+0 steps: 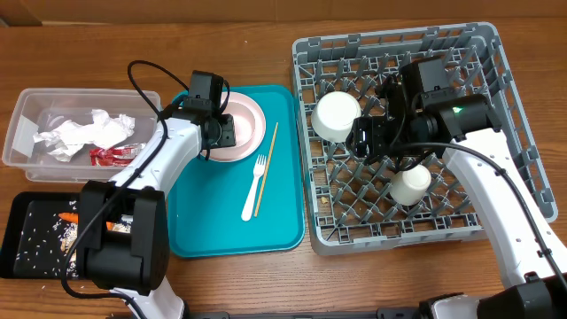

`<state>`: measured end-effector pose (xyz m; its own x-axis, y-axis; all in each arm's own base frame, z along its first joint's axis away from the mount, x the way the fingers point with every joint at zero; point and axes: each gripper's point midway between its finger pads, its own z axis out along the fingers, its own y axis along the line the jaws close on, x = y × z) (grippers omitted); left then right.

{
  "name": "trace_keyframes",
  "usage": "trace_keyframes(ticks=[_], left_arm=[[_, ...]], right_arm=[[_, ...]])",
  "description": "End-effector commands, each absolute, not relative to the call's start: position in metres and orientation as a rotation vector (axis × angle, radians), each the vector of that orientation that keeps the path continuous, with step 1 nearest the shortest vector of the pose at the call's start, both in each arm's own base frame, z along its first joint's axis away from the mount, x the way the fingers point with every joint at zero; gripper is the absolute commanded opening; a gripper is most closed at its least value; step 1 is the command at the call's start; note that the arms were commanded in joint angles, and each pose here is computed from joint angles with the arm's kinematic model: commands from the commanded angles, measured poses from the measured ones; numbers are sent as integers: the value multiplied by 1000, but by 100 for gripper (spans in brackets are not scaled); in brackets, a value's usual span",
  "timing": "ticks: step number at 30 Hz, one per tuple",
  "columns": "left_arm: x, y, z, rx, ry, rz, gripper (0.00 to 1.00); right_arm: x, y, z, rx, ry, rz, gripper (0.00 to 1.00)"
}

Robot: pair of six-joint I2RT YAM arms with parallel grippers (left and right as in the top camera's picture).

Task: Sort waste into correct bins and load items into the dishwasher
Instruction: 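Lower the left gripper onto the pink bowl and grip its rim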

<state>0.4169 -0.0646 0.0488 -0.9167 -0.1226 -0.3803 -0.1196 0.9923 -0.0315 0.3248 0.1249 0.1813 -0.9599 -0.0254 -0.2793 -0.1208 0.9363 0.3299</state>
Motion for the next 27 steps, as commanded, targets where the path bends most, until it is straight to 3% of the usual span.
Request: trace_keyframes(ticks=[1,10,14,19,27], left_arm=[[421,-66,47,-168,2743,-16,58],[423,-65,41,-207,2743,-16,53],[428,-66,43,-207,2723,-23,31],[427,-66,43,-206,2725,-22,38],[427,-66,42,-207,2725,-22,36]], right_arm=[[327,123,179,-111,2823,476,89],[328,121,179,-108,2823,459,89],[328,121,179,-108,2822,459,88],[328,121,179,-108,2822,459,88],[328,121,179,-108,2820,459,88]])
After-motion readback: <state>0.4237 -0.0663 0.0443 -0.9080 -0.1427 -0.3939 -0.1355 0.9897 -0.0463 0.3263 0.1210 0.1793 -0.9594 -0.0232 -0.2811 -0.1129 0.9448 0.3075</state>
